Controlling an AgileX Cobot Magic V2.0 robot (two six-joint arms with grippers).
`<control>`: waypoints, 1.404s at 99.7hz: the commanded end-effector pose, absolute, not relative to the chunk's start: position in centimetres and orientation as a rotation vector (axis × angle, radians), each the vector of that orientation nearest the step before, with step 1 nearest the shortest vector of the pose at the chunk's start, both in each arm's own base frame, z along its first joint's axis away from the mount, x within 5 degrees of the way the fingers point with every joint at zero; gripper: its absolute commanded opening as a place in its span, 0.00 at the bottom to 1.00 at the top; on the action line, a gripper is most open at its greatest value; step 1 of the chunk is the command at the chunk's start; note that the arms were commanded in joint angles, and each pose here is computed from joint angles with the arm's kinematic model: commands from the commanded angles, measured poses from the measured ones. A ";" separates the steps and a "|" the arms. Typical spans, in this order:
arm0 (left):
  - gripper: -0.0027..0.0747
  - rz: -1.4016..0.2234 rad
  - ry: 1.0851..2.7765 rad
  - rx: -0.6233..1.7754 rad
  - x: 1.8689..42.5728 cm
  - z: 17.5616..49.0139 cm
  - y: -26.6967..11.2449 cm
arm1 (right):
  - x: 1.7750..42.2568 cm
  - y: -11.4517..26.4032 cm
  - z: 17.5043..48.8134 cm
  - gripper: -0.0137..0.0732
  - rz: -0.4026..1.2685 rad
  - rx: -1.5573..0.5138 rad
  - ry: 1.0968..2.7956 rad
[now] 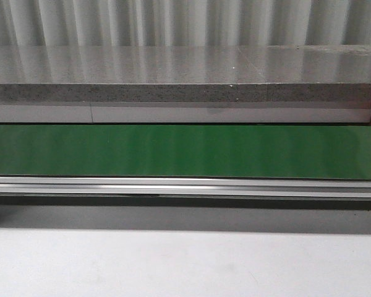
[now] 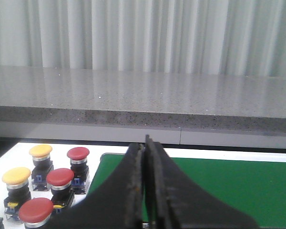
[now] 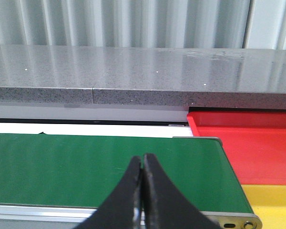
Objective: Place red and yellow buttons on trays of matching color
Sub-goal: 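Move the left gripper down over a red-capped button on the table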
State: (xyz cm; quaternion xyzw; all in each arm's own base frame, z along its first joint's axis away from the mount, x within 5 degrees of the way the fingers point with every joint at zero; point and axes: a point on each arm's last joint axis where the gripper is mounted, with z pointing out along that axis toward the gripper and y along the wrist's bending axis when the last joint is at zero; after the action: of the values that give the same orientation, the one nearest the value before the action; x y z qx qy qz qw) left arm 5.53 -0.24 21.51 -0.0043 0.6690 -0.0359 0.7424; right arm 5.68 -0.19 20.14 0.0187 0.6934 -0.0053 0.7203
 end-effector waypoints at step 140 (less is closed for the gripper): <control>0.01 -0.059 2.192 -0.164 9.5 32.0 0.1 | 5.4 -0.2 21.5 0.08 -0.030 0.030 1.420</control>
State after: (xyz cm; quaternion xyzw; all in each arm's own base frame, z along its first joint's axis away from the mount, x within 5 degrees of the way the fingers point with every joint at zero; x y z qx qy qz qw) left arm 8.83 0.24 30.80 -0.0670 0.9004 -0.0132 0.4297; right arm 5.68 -0.19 20.14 0.0184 0.6934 -0.0056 0.7203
